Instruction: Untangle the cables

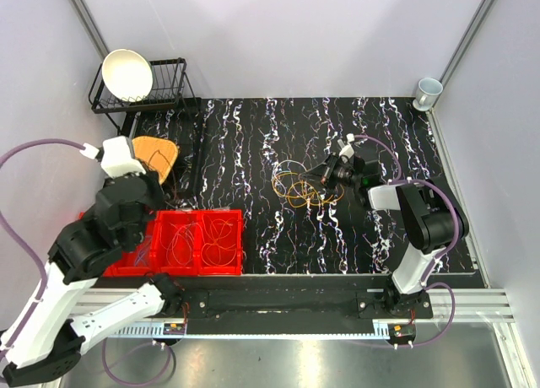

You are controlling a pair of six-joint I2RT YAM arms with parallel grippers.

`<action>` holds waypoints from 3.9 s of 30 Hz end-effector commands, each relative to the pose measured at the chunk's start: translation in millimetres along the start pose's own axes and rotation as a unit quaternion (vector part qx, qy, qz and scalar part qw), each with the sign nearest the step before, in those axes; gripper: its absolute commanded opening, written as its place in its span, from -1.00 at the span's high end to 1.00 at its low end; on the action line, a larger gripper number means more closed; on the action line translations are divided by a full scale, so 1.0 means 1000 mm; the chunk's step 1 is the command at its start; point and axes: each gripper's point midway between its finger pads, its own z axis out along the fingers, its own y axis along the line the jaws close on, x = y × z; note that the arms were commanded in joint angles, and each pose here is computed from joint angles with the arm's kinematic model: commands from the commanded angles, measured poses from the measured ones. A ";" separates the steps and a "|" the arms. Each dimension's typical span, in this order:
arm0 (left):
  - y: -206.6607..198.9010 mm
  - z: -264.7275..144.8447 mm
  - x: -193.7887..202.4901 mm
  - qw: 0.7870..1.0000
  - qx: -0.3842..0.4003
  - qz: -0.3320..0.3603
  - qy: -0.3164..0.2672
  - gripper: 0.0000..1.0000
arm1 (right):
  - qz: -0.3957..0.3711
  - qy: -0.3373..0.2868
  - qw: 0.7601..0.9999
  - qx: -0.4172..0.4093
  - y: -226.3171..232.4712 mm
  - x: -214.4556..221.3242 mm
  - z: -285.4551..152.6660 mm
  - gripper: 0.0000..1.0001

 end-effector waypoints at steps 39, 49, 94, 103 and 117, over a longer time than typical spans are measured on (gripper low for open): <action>0.056 0.044 0.161 0.959 -0.113 -0.156 0.209 1.00 | -0.002 0.004 1.000 -0.031 0.012 -0.009 0.005 1.00; 0.072 0.022 0.035 0.978 -0.136 -0.151 0.056 1.00 | 0.004 0.008 0.999 -0.038 0.014 -0.008 0.007 1.00; 0.279 -0.023 0.028 0.756 -0.612 -0.218 -0.077 0.95 | 0.086 0.041 0.989 -0.115 -0.007 0.008 0.026 1.00; 0.291 0.011 0.071 0.753 -0.591 -0.284 -0.055 1.00 | 0.100 0.045 0.986 -0.129 -0.008 0.010 0.028 1.00; 0.328 0.014 0.158 0.683 -0.569 -0.456 -0.037 1.00 | 0.119 0.047 0.981 -0.143 -0.011 0.010 0.030 1.00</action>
